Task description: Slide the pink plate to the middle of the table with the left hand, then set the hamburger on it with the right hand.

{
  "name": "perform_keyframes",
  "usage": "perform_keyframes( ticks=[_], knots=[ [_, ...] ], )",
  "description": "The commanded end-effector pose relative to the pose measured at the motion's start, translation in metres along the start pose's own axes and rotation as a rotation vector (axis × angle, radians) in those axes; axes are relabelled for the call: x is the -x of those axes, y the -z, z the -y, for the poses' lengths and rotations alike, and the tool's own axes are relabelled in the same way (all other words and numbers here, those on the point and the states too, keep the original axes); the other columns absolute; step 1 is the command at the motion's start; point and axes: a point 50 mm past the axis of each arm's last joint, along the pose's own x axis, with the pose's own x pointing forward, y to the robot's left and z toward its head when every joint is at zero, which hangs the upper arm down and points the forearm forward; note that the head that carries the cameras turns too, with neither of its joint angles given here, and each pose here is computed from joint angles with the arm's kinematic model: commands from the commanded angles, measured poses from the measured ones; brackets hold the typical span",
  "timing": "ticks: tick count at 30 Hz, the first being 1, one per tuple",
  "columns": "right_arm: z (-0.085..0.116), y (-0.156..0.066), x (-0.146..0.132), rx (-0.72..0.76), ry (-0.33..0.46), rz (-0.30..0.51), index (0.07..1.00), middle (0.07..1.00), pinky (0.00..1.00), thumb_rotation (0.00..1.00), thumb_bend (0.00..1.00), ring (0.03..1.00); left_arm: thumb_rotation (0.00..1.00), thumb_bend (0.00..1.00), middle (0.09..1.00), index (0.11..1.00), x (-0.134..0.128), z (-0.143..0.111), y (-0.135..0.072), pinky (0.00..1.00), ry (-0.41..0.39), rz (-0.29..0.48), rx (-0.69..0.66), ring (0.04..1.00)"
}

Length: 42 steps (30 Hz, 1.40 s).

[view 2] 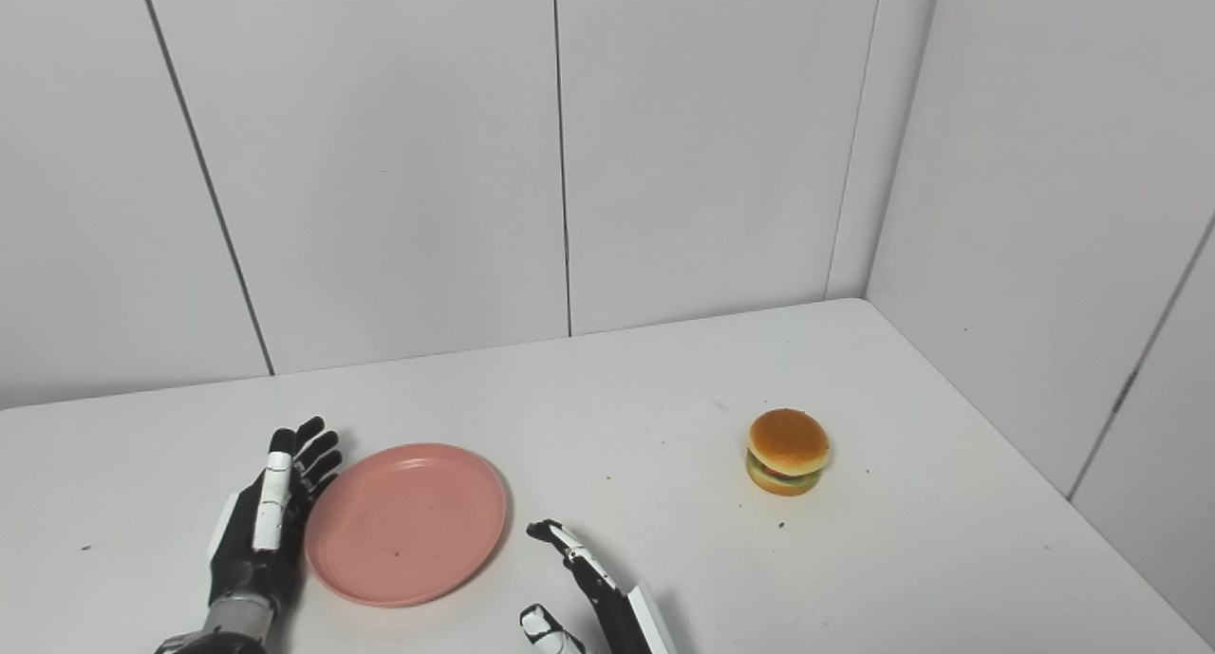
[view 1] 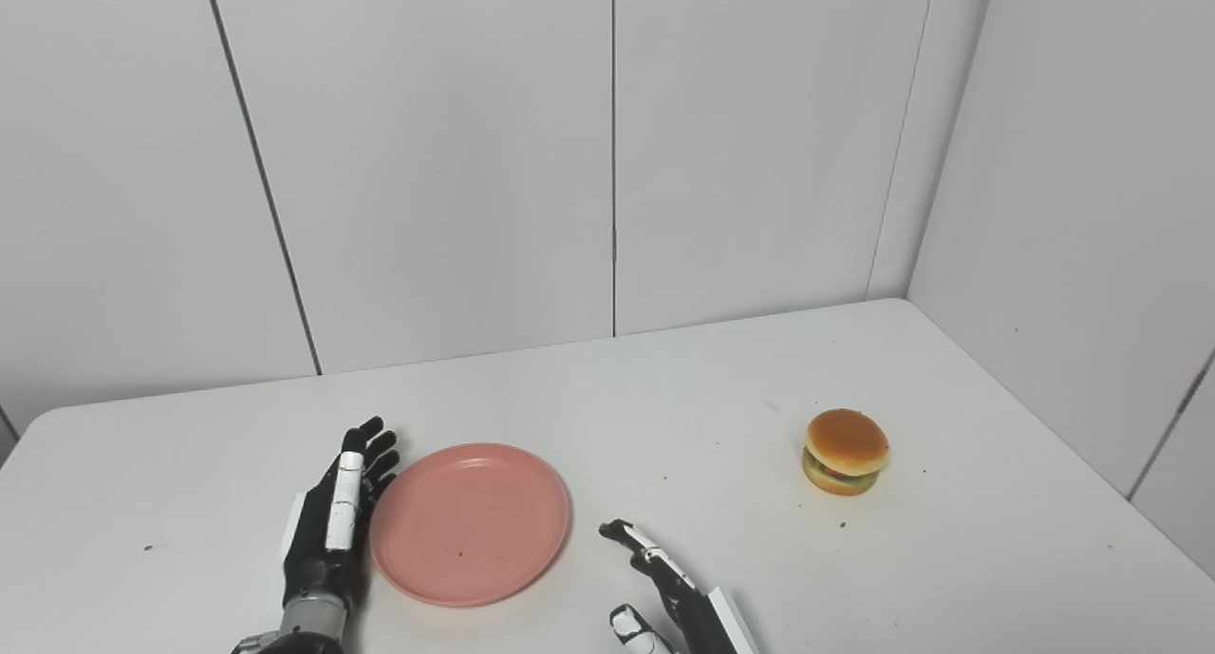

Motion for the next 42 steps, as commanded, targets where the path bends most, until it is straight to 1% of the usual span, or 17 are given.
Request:
perform_keyframes(
  ticks=[1,4,6,7,9,13,16,19,22,25,28,30,33,34,37,39,42],
  knots=[
    [0.004,-0.02,0.009,0.066,0.051,0.068,0.854,0.902,0.86,0.95,0.74,0.896,0.9,0.82,0.863,0.831,-0.011,0.004,-0.018,0.89,0.02,0.064,-0.003,0.884],
    [0.016,-0.038,-0.005,0.188,0.063,0.119,0.854,0.895,0.81,0.96,0.76,0.875,0.9,0.82,0.861,0.833,-0.013,0.004,-0.015,0.88,0.022,0.056,-0.006,0.883],
    [0.024,-0.048,-0.014,0.258,0.078,0.148,0.832,0.87,0.76,0.96,0.77,0.853,0.89,0.83,0.864,0.83,-0.014,0.004,-0.014,0.86,0.025,0.052,-0.007,0.879],
    [0.031,-0.055,-0.023,0.298,0.095,0.176,0.819,0.858,0.75,0.95,0.78,0.846,0.89,0.83,0.861,0.828,-0.014,0.003,-0.014,0.86,0.022,0.052,-0.013,0.874],
    [0.042,-0.064,-0.037,0.358,0.12,0.223,0.806,0.848,0.74,0.93,0.78,0.841,0.89,0.83,0.858,0.825,-0.014,0.001,-0.013,0.85,0.018,0.053,-0.019,0.867],
    [0.062,-0.081,-0.058,0.478,0.154,0.286,0.788,0.84,0.74,0.91,0.8,0.844,0.89,0.83,0.855,0.832,-0.017,-0.004,-0.014,0.88,0.015,0.055,-0.014,0.877],
    [0.075,-0.088,-0.071,0.573,0.175,0.335,0.764,0.832,0.73,0.89,0.78,0.842,0.89,0.83,0.86,0.835,-0.018,-0.005,-0.015,0.87,0.019,0.058,-0.017,0.879],
    [0.091,-0.091,-0.086,0.679,0.199,0.365,0.757,0.83,0.75,0.86,0.78,0.849,0.89,0.83,0.859,0.834,-0.019,-0.005,-0.017,0.86,0.025,0.06,-0.019,0.875],
    [0.106,-0.091,-0.097,0.827,0.214,0.35,0.748,0.816,0.79,0.87,0.8,0.838,0.88,0.83,0.861,0.834,-0.019,-0.005,-0.018,0.87,0.03,0.063,-0.02,0.878],
    [0.121,-0.084,-0.107,1.003,0.225,0.323,0.738,0.815,0.78,0.88,0.81,0.835,0.88,0.83,0.862,0.832,-0.02,-0.005,-0.017,0.87,0.033,0.06,-0.016,0.879],
    [0.135,-0.076,-0.114,1.109,0.223,0.279,0.744,0.825,0.8,0.89,0.83,0.851,0.88,0.83,0.863,0.831,-0.019,-0.005,-0.016,0.86,0.032,0.058,-0.014,0.88],
    [0.147,-0.07,-0.12,1.165,0.22,0.247,0.738,0.816,0.81,0.9,0.84,0.837,0.88,0.82,0.859,0.828,-0.019,-0.005,-0.015,0.88,0.031,0.057,-0.017,0.877],
    [0.161,-0.063,-0.126,1.2,0.218,0.195,0.735,0.805,0.79,0.9,0.85,0.827,0.88,0.82,0.856,0.826,-0.018,-0.006,-0.014,0.89,0.029,0.055,-0.016,0.877],
    [0.165,-0.06,-0.128,1.203,0.216,0.177,0.732,0.8,0.79,0.89,0.85,0.824,0.88,0.82,0.856,0.826,-0.018,-0.006,-0.014,0.89,0.028,0.055,-0.016,0.877],
    [0.175,-0.051,-0.134,1.21,0.208,0.133,0.733,0.793,0.79,0.87,0.86,0.82,0.88,0.83,0.856,0.829,-0.018,-0.006,-0.014,0.87,0.029,0.054,-0.027,0.873],
    [0.18,-0.045,-0.138,1.224,0.198,0.103,0.728,0.779,0.76,0.88,0.87,0.802,0.89,0.84,0.857,0.833,-0.018,-0.005,-0.013,0.85,0.03,0.053,-0.031,0.869],
    [0.186,-0.037,-0.144,1.237,0.176,0.053,0.744,0.774,0.76,0.91,0.87,0.79,0.89,0.84,0.858,0.836,-0.017,-0.005,-0.013,0.85,0.03,0.051,-0.031,0.872]
  ],
)
